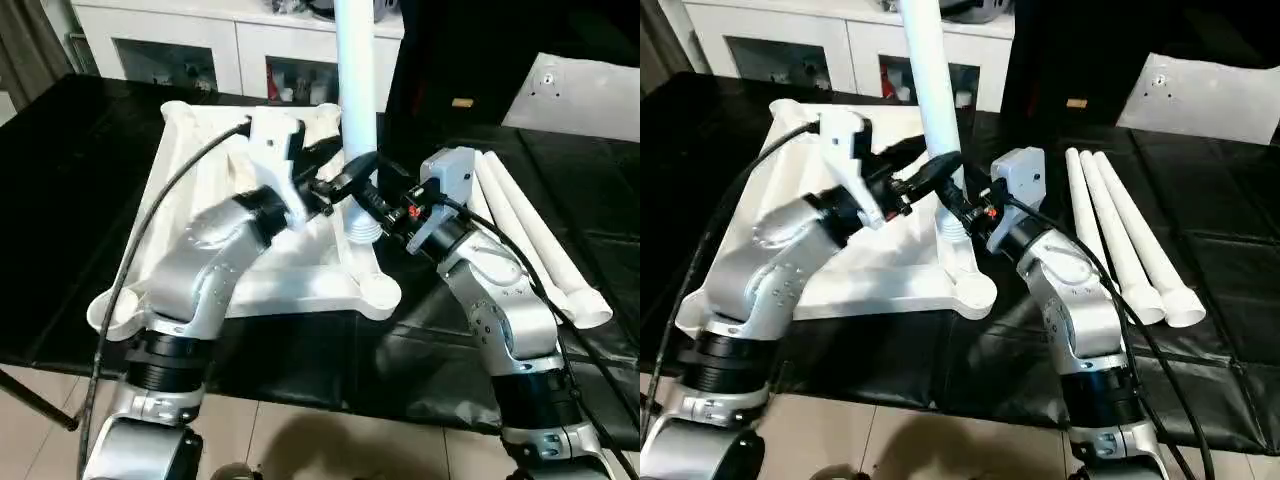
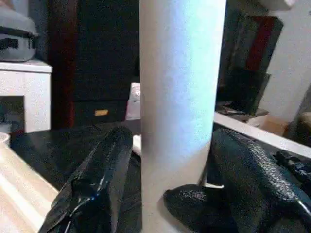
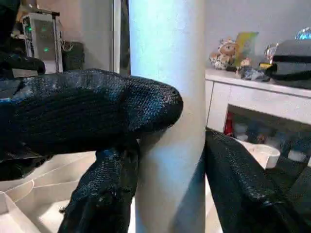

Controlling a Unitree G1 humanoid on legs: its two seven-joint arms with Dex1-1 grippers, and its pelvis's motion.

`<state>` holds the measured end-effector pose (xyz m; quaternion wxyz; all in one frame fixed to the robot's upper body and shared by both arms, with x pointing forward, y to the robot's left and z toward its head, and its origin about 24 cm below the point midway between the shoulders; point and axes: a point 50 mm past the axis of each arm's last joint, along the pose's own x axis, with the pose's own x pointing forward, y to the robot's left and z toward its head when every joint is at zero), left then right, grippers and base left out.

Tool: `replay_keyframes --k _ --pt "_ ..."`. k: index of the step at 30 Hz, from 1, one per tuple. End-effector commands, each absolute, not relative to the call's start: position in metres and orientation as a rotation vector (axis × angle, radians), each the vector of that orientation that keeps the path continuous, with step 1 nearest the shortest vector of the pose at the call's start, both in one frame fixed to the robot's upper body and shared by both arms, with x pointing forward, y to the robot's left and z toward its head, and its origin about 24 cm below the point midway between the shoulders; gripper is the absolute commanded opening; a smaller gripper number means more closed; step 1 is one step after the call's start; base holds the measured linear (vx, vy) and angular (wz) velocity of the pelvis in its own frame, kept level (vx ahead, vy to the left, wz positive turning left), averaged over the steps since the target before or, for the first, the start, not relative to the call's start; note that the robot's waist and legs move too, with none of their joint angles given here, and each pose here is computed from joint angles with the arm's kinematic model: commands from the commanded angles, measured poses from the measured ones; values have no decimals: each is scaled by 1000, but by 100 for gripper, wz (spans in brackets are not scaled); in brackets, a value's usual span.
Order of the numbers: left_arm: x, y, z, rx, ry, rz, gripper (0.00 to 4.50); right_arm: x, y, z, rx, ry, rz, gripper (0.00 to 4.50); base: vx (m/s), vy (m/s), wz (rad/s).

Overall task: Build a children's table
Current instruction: Pick table leg

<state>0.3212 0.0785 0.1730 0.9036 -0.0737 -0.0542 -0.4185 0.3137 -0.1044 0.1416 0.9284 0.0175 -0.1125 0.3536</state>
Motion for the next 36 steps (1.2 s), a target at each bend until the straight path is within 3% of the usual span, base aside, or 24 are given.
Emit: replay_keyframes --k 1,4,8,17,19,36 --pt "321 75 163 -169 -61 -881 338 314 -108 158 18 -317 710 178 0 0 0" --pt "327 79 169 -314 -78 -815 377 314 -108 158 11 -322 713 178 0 0 0" --pt "328 77 175 -420 -104 -801 378 313 -107 157 -6 -321 720 178 0 0 0" --pt "330 69 183 -405 -147 -772 377 313 -104 153 -55 -317 725 178 0 0 0" --pt "327 65 184 -379 -157 -794 341 313 -102 151 -74 -311 722 178 0 0 0" --pt "332 64 180 -353 -125 -678 210 316 -99 147 -83 -298 704 178 0 0 0"
